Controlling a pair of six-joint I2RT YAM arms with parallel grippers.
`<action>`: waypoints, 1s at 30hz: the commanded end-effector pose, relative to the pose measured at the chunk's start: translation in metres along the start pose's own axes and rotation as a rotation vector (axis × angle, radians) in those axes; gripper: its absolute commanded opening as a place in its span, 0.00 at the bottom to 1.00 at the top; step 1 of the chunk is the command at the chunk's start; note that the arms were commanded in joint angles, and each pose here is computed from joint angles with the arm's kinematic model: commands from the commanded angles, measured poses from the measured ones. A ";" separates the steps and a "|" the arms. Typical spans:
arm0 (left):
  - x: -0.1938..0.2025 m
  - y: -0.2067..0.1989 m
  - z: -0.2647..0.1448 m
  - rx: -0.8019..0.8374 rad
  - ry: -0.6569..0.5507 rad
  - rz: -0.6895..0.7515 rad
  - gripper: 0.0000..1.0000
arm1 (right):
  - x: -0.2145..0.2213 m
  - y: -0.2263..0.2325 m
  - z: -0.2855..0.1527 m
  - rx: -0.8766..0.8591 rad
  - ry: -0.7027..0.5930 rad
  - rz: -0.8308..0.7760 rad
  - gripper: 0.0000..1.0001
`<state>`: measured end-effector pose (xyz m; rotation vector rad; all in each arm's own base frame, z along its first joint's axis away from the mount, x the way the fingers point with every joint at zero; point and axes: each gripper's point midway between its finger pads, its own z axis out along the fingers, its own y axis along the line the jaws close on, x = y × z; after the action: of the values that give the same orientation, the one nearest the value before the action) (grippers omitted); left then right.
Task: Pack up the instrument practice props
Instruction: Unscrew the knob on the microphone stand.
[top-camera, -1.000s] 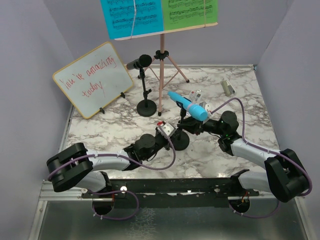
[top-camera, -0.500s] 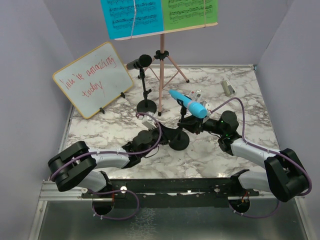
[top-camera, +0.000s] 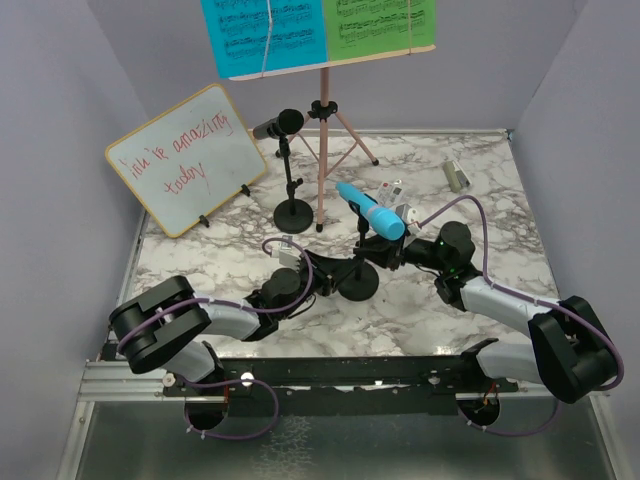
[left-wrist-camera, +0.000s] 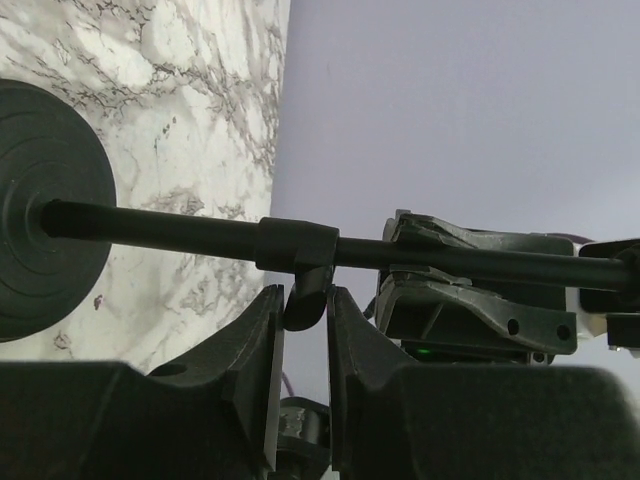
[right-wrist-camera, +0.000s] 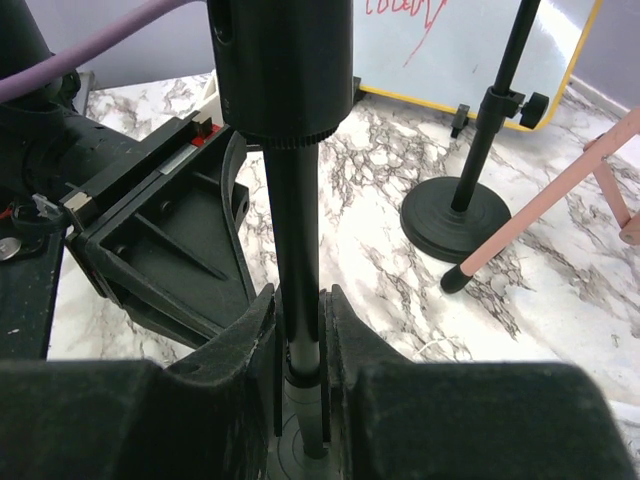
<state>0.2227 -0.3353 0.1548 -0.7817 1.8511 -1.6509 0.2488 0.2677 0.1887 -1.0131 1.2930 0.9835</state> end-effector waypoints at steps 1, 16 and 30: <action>0.000 0.007 -0.001 -0.004 0.018 -0.082 0.06 | 0.034 0.010 -0.002 -0.021 0.102 0.094 0.01; -0.029 -0.002 -0.005 -0.057 -0.046 0.511 0.52 | 0.032 0.010 -0.002 -0.018 0.095 0.085 0.00; -0.046 -0.015 -0.024 -0.035 -0.012 1.351 0.59 | 0.032 0.009 -0.003 -0.013 0.092 0.082 0.01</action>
<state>0.2381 -0.2965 0.1717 0.1313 1.7857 -0.9548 0.2462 0.2685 0.1738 -1.0241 1.3530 1.0007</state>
